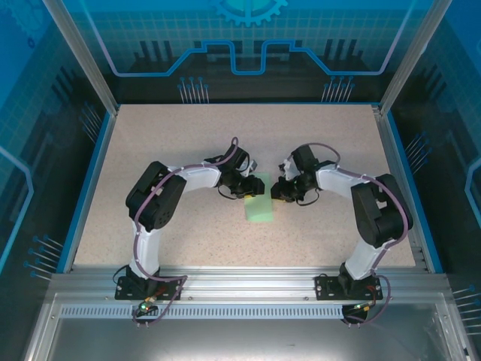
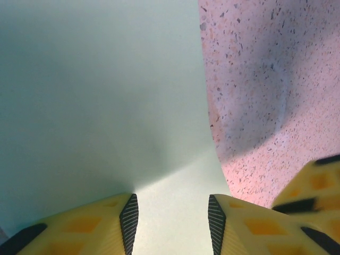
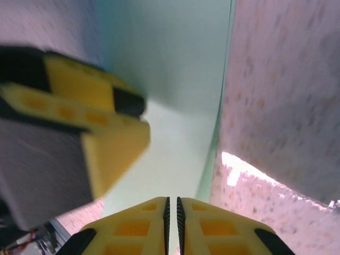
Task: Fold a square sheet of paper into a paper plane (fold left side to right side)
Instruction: Hold the square sheet of paper at the center of the table.
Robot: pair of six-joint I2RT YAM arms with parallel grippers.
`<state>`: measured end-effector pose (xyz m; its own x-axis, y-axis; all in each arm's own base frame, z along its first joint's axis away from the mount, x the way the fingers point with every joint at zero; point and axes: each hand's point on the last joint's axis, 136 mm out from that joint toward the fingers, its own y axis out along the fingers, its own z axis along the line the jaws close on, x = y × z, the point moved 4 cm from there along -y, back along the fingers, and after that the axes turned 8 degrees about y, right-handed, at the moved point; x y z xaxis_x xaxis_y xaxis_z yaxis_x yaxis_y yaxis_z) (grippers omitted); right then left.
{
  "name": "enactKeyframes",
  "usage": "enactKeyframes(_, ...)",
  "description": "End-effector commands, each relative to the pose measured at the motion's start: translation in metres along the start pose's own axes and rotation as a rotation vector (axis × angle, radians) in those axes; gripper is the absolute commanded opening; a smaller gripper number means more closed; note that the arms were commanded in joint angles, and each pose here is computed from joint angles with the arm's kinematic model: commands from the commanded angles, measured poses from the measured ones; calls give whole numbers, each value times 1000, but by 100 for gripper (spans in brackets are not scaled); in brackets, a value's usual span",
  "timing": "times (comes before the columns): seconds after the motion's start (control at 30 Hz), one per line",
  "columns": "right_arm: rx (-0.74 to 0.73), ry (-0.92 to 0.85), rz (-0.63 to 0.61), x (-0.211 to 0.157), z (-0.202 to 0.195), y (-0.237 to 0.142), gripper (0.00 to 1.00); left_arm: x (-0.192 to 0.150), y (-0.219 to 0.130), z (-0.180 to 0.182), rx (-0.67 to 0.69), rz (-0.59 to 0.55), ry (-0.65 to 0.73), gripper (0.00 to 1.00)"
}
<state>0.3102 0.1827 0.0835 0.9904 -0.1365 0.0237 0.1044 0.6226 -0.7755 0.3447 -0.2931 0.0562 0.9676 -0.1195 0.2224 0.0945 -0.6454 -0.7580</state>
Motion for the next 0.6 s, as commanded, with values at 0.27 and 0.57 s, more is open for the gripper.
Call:
enactKeyframes(0.27,97,70,-21,69,19,19,9,-8,8,3,26,22,3,44)
enactKeyframes(0.57,72,102,54,67,9,48,9,-7,9,-1,20,24,15,44)
